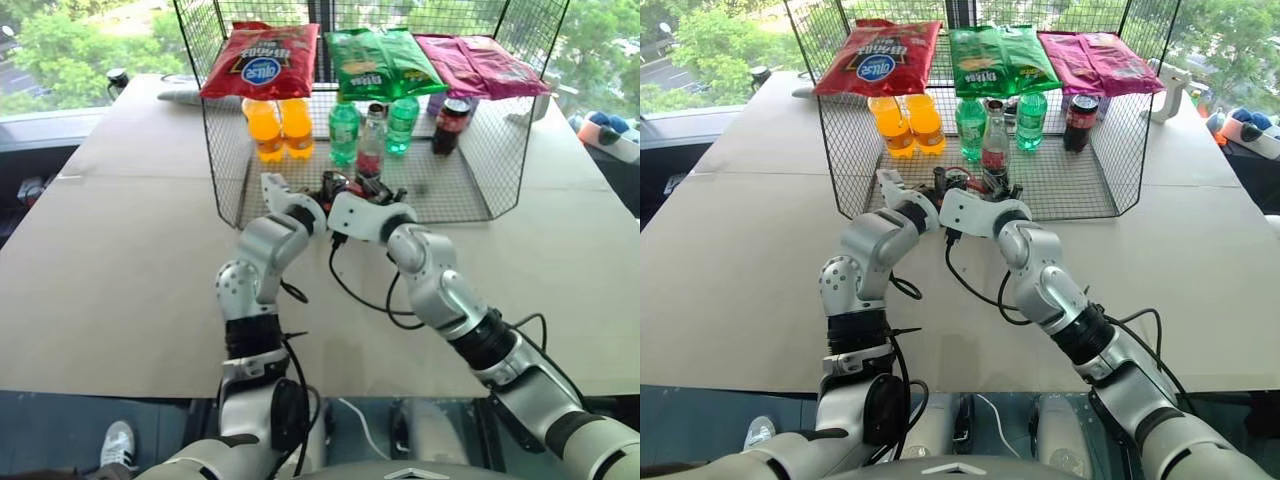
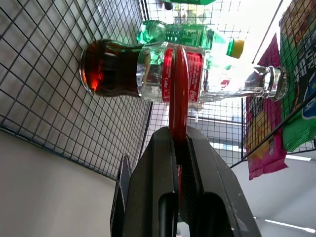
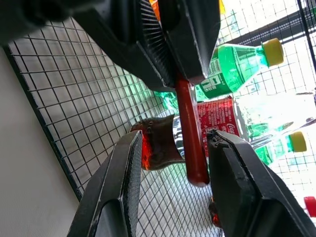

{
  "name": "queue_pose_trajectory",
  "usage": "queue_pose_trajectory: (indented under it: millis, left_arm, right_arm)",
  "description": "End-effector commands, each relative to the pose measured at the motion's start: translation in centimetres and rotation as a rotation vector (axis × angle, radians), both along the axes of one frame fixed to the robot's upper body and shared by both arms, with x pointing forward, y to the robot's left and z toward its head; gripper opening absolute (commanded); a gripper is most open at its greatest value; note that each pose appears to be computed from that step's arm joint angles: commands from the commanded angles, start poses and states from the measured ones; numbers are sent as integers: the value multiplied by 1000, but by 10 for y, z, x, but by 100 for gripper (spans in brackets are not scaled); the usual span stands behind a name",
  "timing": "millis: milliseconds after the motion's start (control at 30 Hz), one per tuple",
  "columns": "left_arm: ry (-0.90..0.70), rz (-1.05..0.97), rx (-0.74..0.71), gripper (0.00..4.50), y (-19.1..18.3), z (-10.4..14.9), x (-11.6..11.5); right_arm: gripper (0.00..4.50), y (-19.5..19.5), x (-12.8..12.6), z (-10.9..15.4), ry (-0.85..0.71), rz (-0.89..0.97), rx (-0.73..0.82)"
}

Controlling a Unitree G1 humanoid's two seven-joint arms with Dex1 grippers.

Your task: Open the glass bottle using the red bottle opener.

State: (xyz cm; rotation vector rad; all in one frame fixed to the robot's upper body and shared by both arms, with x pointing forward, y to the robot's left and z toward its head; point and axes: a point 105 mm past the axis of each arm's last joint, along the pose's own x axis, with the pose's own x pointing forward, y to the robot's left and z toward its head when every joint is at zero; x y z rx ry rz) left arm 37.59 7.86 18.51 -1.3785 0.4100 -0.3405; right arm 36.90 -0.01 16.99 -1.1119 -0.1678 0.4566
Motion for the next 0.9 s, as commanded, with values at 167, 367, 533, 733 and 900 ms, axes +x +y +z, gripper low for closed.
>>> queue_pose_trajectory:
  millis: [167,367,533,733,900]
  left_arm:
    - [-79,-20,-3,0,-11,19,-6]
    - [-79,-22,-4,0,-11,19,-6]
    - [-79,-30,-2,0,-12,19,-6]
    - [-83,-35,9,0,-6,18,-7]
    - [-80,-30,14,0,-4,17,-5]
  right_arm:
    - [206,3,2,21,-82,0,26]
    - [206,7,3,25,-100,13,29]
    - [49,11,2,26,-110,38,24]
    - [2,11,-1,24,-119,57,25]
    - [43,11,-4,26,-102,76,33]
